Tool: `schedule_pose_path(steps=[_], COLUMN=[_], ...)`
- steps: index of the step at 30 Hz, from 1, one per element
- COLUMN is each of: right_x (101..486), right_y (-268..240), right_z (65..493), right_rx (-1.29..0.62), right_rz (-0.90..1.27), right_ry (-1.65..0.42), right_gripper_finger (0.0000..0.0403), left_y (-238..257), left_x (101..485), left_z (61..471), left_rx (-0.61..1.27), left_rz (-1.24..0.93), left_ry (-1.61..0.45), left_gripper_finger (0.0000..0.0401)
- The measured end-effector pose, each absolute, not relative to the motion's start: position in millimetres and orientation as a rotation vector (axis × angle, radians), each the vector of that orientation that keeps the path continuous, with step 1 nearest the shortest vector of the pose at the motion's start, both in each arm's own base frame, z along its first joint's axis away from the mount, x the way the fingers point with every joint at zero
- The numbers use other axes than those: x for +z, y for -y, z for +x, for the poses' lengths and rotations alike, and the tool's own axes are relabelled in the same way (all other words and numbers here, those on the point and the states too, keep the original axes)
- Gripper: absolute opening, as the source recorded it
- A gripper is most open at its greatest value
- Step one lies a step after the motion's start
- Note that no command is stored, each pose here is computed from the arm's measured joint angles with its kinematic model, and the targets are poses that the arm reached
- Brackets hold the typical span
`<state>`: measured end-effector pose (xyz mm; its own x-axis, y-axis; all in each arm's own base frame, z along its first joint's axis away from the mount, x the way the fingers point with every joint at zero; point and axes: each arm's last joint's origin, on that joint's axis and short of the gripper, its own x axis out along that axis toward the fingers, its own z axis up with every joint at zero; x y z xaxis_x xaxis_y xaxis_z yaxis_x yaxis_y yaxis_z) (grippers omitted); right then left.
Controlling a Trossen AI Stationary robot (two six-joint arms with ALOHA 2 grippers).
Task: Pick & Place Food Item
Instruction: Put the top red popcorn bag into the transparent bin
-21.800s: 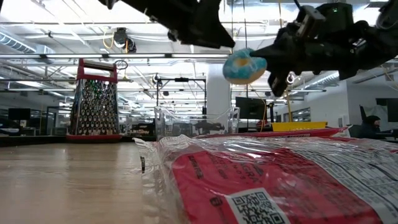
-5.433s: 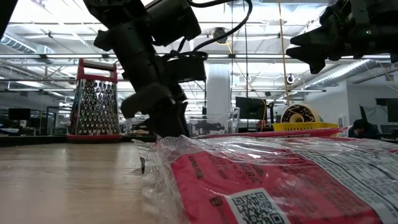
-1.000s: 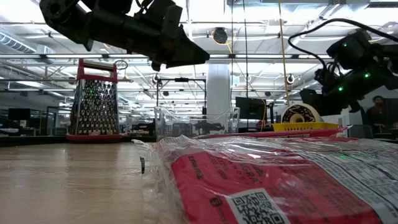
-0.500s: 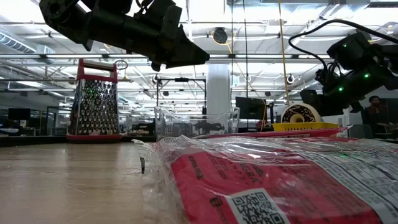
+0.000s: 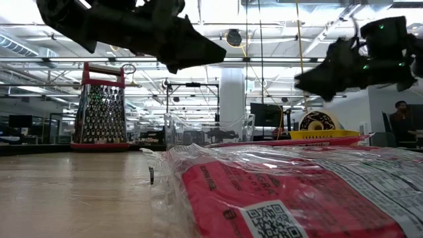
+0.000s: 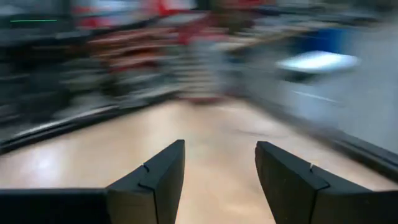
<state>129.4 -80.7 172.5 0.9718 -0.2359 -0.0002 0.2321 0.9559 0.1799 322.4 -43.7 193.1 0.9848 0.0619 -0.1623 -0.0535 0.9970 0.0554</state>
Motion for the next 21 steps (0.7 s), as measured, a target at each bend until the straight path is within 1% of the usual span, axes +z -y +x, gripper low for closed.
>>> schedule_pose_path(steps=[2,4,6,8,10,15,18,21], right_x=[174,172,167,161,157,148,138,129], right_y=[67,49,29,9,-9,-46,-58,-65], right_z=[135,142,147,151,152,145,140,138], right_rx=[-0.019,0.157,0.273,0.329,0.332,0.258,0.210,0.197], right_rz=[0.150,0.142,0.127,0.088,0.025,-0.203,-0.355,-0.423], right_ry=[0.016,-0.016,-0.067,-0.125,-0.161,-0.226,-0.308,-0.357], right_gripper_finger=[0.0185,0.0188,0.0191,0.0191,0.0189,0.0186,0.0192,0.0202], left_y=[47,49,49,49,48,48,48,48], left_x=[191,188,186,184,183,183,183,183], left_z=[321,321,320,320,319,319,319,319], left_rx=[0.030,0.032,0.042,0.047,0.055,0.063,0.063,0.082], left_rz=[0.051,0.052,0.040,0.021,0.001,-0.029,-0.033,-0.041], left_ry=[-0.189,-0.213,-0.233,-0.254,-0.271,-0.272,-0.269,-0.266], left_gripper_finger=[0.0104,0.0104,0.0104,0.0104,0.0104,0.0104,0.0104,0.0104])
